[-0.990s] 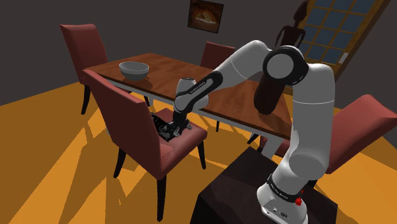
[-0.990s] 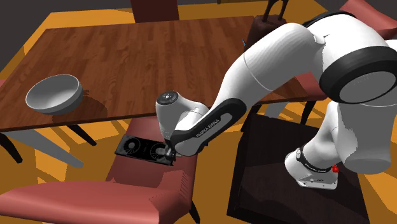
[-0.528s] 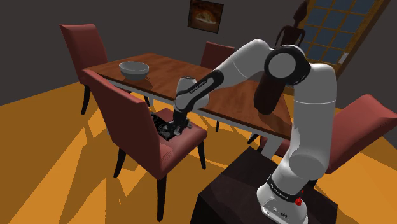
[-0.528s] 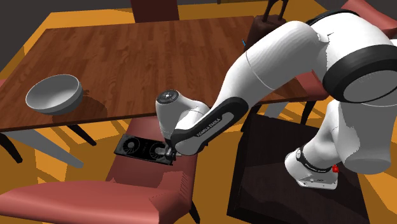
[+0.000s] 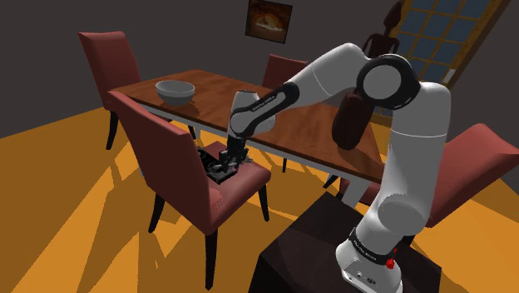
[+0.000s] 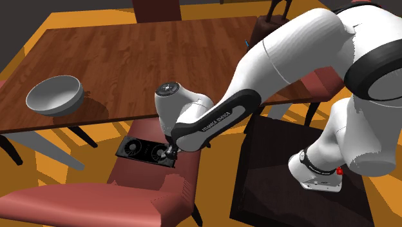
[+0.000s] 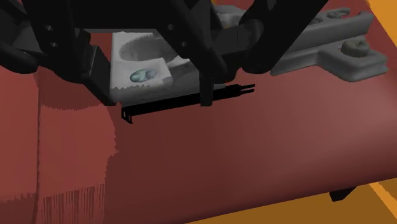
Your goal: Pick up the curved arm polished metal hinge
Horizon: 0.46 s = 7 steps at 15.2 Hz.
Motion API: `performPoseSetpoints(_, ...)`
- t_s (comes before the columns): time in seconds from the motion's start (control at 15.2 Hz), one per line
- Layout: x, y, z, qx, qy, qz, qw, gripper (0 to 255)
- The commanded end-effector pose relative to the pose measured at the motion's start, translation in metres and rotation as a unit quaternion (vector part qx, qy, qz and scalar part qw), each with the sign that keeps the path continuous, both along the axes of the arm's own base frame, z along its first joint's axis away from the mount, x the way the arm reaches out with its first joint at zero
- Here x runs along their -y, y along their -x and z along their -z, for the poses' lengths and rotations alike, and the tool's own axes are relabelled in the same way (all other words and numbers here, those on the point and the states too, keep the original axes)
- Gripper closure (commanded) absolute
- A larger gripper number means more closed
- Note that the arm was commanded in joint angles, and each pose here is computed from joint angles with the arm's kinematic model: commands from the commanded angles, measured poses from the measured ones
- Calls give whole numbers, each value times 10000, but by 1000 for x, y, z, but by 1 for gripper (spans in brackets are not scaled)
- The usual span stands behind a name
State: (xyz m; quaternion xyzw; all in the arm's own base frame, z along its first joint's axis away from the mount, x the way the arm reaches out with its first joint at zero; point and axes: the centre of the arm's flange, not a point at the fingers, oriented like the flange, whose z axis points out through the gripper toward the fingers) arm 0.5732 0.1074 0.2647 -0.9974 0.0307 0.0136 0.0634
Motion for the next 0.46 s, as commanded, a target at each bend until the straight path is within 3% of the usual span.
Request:
performPoseSetpoints(0.0,1,0,-11,-1,0,0,10000,255)
performPoseSetpoints(0.4,1,0,-33,-1,0,0,10000,255)
